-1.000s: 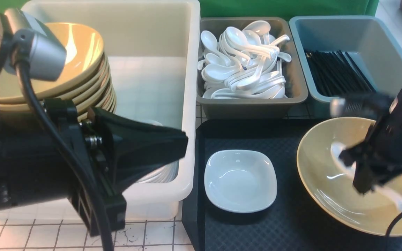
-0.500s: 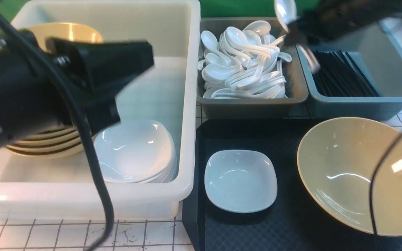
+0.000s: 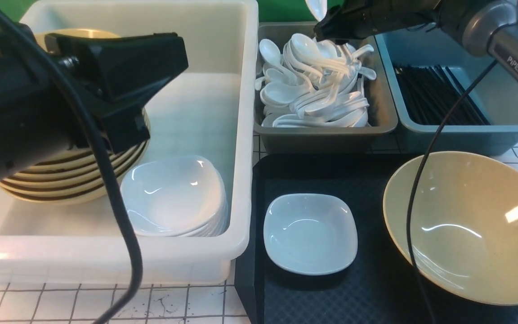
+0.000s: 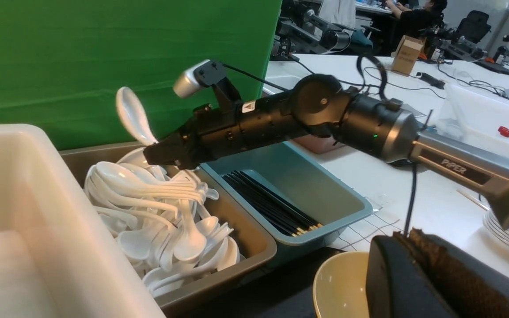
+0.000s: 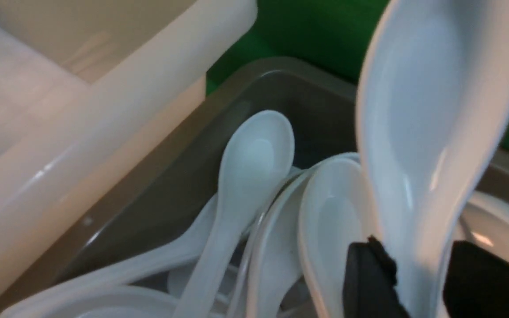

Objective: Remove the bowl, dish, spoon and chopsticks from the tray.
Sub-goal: Use the right arm to put the soup spoon into the small storage box in the middle, then use the right arm to grab the yellow noodle bowl

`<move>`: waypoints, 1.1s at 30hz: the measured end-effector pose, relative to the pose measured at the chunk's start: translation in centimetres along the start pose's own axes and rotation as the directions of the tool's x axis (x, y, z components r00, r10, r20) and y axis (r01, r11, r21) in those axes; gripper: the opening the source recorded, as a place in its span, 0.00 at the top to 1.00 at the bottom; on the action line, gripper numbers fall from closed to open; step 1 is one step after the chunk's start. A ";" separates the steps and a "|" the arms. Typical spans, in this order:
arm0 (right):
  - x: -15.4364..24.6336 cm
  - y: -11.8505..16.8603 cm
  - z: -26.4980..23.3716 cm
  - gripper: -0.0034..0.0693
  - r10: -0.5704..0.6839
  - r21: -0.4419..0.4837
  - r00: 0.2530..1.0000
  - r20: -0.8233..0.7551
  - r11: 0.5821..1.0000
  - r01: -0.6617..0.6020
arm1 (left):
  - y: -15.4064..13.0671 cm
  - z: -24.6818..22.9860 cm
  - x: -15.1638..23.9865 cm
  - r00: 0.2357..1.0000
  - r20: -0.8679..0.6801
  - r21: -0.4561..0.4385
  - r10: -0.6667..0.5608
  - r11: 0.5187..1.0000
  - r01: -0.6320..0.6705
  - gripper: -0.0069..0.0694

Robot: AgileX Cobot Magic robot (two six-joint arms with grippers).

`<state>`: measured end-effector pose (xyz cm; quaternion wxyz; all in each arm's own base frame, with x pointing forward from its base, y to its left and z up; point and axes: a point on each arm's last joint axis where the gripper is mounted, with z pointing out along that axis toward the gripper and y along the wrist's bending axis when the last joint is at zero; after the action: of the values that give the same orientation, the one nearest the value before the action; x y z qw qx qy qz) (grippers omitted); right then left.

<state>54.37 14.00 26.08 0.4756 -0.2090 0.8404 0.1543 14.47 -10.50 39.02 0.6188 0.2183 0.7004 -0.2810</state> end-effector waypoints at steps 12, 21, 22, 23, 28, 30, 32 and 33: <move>-0.3 1.3 -2.3 0.17 -0.041 -0.094 0.986 -0.161 0.995 0.026 | -0.5 0.0 0.4 0.999 -0.043 0.050 -0.003 0.999 0.005 0.91; -3.1 3.2 -11.9 0.74 -0.088 -0.097 0.898 -0.432 0.994 0.051 | -1.9 -0.4 1.7 0.980 -0.197 0.194 -0.033 0.978 0.072 0.91; -3.2 3.2 -12.2 0.80 -0.079 -0.082 0.899 -0.431 0.996 0.048 | -2.0 -0.4 1.8 0.977 -0.209 0.203 -0.036 0.976 0.079 0.91; -3.5 3.3 -12.8 0.85 -0.070 -0.069 0.901 -0.427 0.997 0.045 | -2.1 -0.5 1.9 0.973 -0.227 0.216 -0.037 0.972 0.087 0.91; -4.0 4.2 -16.7 0.92 -0.029 -0.027 0.902 -0.432 0.999 0.019 | -2.5 -0.7 2.4 0.960 -0.277 0.258 -0.026 0.961 0.101 0.91; -3.8 4.8 -19.0 0.92 -0.017 -0.006 0.896 -0.443 1.000 0.016 | -2.6 -0.8 2.5 0.956 -0.293 0.271 -0.017 0.957 0.100 0.91; -3.4 5.6 -22.1 0.92 -0.007 0.015 0.893 -0.450 1.000 0.016 | -2.7 -0.8 2.7 0.951 -0.310 0.281 0.003 0.956 0.089 0.91; -2.7 6.1 -23.5 0.92 0.003 0.020 0.887 -0.462 1.000 0.008 | -2.7 -0.9 2.8 0.948 -0.319 0.286 0.014 0.955 0.082 0.91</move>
<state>35.29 9.06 40.56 0.2644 -0.2356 0.9308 0.0906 11.66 -12.06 36.63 0.4536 0.3382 0.7444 -0.3545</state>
